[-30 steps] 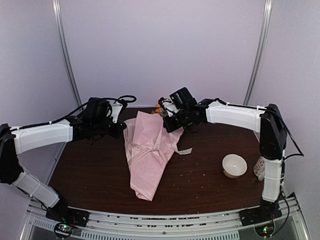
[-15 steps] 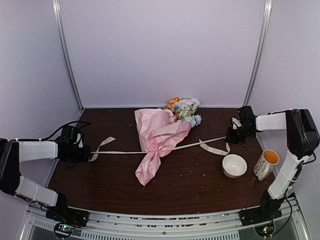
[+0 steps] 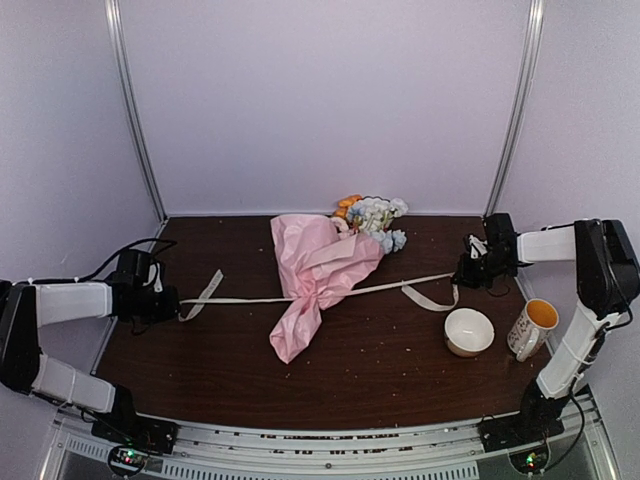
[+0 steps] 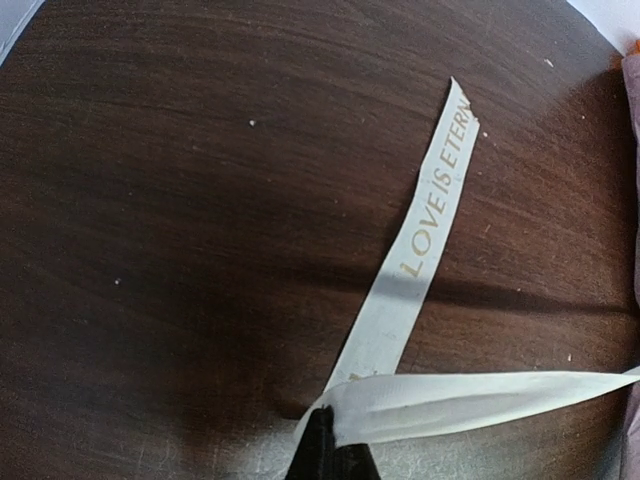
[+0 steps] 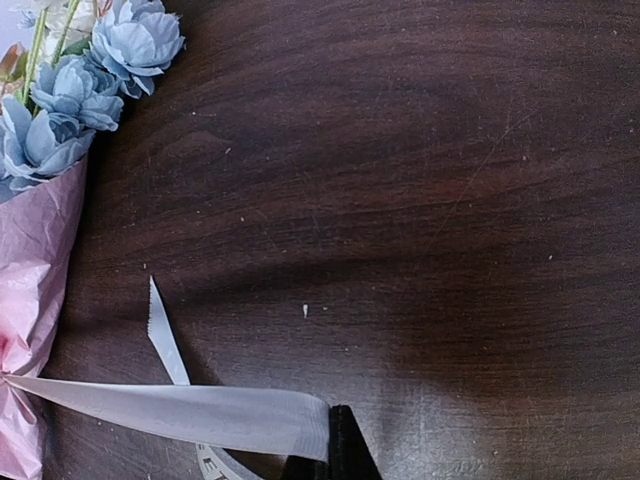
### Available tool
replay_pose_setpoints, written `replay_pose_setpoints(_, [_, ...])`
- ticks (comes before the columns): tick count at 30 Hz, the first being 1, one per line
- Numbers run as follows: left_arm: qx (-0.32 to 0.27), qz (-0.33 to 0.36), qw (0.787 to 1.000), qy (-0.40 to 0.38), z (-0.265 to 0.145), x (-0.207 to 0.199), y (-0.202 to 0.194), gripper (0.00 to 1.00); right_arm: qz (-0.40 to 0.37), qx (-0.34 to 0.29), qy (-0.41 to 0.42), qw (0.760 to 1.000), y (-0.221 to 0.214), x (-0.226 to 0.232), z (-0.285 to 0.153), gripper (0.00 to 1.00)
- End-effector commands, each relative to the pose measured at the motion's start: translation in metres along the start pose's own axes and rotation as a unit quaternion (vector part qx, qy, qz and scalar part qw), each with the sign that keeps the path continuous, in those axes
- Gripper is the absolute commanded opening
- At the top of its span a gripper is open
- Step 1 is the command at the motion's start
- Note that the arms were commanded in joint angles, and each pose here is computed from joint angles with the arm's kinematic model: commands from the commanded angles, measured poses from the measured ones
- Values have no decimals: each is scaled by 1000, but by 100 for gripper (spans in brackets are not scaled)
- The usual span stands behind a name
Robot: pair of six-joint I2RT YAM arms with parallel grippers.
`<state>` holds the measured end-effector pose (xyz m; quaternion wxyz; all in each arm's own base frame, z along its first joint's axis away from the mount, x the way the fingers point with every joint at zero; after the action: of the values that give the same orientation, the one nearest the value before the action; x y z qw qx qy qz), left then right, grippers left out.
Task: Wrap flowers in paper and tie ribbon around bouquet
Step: Tie the ribbon around the folded bouquet.
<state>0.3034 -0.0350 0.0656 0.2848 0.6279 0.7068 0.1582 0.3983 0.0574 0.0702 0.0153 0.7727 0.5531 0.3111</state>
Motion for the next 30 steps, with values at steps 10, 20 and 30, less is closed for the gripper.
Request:
replay_pose_setpoints(10, [-12, -18, 995, 97, -14, 45, -8, 0, 46, -110, -93, 988, 53, -53, -33, 0])
replay_pose_setpoints(20, [-89, 176, 979, -50, -51, -76, 0, 0, -64, -110, -72, 989, 36, 29, -44, 0])
replay_pose_setpoints(30, [-123, 323, 920, -184, -107, -167, -26, 0, -25, -168, -73, 983, 39, 17, -104, 0])
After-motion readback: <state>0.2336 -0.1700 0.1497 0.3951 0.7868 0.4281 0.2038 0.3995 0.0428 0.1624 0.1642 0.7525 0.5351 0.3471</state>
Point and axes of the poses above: each gripper's point midway between its finger pads, its own z axis out along the fingers, its own x axis along the line the jaws close on, y = z × x, the point moved 2 cm from there along -z, back along the fingers, and after that the axes turned 9 degrees about z, right-handed, at the moved point
